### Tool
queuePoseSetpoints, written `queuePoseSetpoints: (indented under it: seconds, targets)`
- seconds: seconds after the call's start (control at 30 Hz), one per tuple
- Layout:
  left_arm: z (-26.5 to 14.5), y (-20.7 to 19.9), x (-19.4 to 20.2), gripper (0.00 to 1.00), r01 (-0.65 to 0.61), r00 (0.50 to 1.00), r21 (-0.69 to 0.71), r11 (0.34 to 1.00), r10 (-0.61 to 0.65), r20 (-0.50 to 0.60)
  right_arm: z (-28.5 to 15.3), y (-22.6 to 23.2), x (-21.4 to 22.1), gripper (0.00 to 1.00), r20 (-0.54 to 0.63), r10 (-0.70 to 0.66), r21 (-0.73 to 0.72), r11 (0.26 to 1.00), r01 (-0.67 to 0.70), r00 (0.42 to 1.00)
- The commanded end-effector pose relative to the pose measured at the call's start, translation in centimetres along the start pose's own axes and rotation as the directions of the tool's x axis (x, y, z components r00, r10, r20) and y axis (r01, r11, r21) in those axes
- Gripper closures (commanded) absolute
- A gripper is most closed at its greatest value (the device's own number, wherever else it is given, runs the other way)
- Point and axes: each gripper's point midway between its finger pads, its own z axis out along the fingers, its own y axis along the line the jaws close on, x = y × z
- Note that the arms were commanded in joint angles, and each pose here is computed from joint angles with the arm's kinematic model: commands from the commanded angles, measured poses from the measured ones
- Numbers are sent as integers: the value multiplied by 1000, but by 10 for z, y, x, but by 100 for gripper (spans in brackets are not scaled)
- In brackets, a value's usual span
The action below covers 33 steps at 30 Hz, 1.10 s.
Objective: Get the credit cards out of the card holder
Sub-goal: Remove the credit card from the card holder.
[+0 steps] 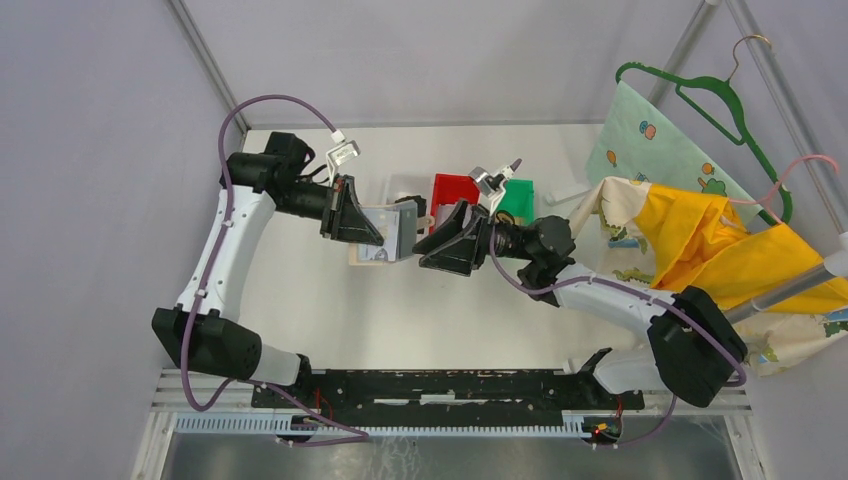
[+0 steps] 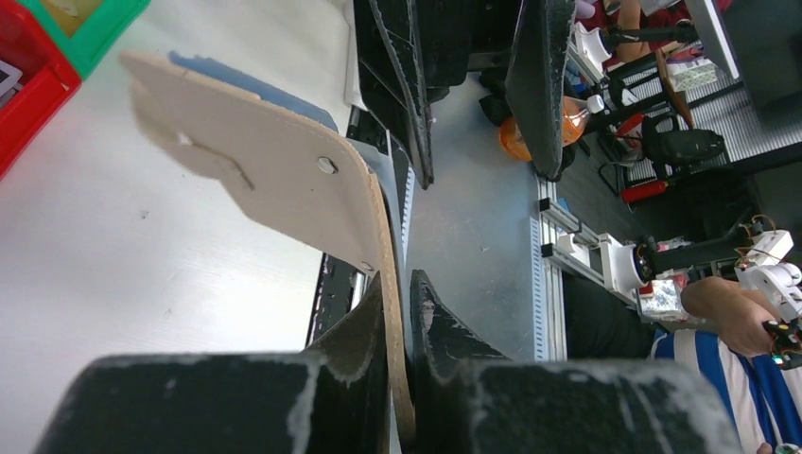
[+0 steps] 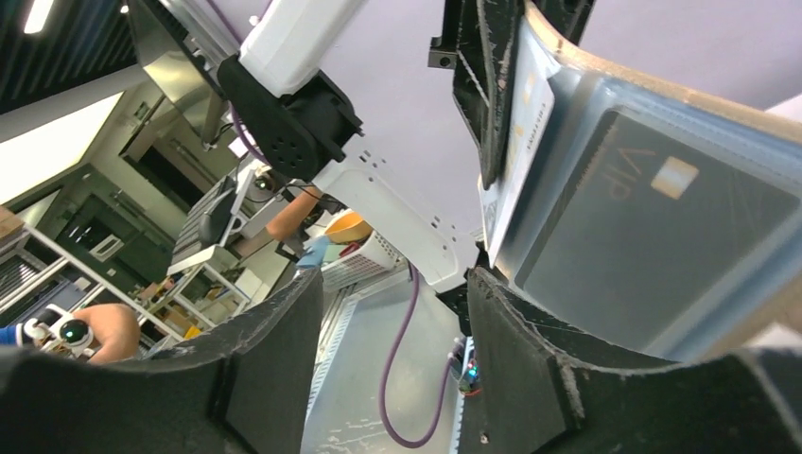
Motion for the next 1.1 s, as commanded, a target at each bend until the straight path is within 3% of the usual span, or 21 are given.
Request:
queuePoseSetpoints:
  seconds: [0.0,0.37,0.93,1.07]
  targets:
    - [-2,-30,-15,98,-80,995,61,995,77,58,14,39,-18,39,41,-80,-149,985,85,996]
    - [-3,-37,-16,97,-82,995,76,994,77,70,29,15,-18,42,29,-51,-101,993,54,998]
    - [-4,-41,-17,96,-72,995,84,994,66,75,47,24,-17,53,6,-27,-179,983,27,1000]
    - [-4,-44,-16,96,-85,994,81,993,79,77,38,17,-15,53,-3,-39,-135,990,39,999]
